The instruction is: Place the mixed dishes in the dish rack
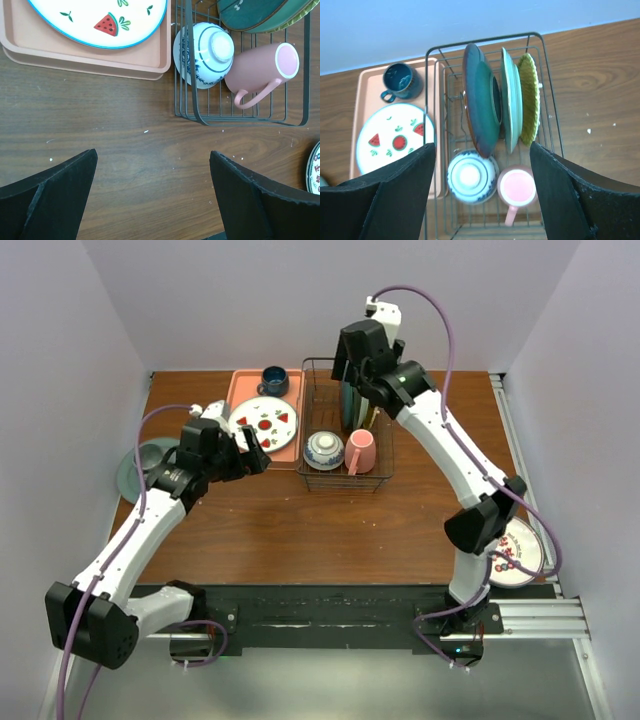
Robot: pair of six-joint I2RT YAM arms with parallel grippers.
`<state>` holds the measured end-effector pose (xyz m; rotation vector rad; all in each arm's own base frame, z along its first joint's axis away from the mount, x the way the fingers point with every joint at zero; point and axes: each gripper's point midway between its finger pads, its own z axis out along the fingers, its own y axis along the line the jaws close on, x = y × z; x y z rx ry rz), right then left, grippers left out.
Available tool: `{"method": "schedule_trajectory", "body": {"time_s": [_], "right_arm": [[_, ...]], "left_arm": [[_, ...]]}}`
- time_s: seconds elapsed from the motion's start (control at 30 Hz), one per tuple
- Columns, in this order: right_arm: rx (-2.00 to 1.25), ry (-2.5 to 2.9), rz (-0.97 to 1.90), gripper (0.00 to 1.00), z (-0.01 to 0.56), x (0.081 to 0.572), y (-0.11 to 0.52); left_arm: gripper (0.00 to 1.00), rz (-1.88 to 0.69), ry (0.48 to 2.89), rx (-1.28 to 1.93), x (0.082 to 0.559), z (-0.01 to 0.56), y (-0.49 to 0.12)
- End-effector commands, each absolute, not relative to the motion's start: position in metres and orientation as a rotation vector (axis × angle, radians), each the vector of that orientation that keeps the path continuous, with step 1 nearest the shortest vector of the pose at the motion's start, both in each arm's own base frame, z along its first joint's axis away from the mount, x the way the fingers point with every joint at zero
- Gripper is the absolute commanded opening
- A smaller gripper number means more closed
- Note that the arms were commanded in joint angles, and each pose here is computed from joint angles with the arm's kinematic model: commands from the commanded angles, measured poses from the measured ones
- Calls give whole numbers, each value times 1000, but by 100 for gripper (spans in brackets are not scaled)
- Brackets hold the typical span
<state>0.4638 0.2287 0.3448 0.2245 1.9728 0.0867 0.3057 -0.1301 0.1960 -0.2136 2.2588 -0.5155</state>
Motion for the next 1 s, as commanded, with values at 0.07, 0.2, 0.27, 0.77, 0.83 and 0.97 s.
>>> {"method": "schedule_trajectory", "body": {"time_s": [0.07, 0.2, 0.27, 0.77, 0.83, 0.97], "right_arm": [[472, 2056, 61, 79, 311, 439, 164], [695, 2071, 14, 77, 283, 415, 94], [810, 2050, -45, 77, 272, 394, 54], [1289, 2252, -600, 63, 123, 251, -58], [1306, 2278, -652, 63, 113, 245, -60], [1318, 2289, -699, 63, 104, 245, -67]], "left_arm": [[100, -609, 2170, -63, 318, 223, -150], [100, -706, 2114, 45, 320, 237, -167], [100, -786, 2083, 127, 317, 245, -181], [100, -952, 2075, 258, 305, 242, -208], [100, -945, 2081, 258, 302, 240, -206], [100, -907, 2090, 241, 300, 231, -200]]}}
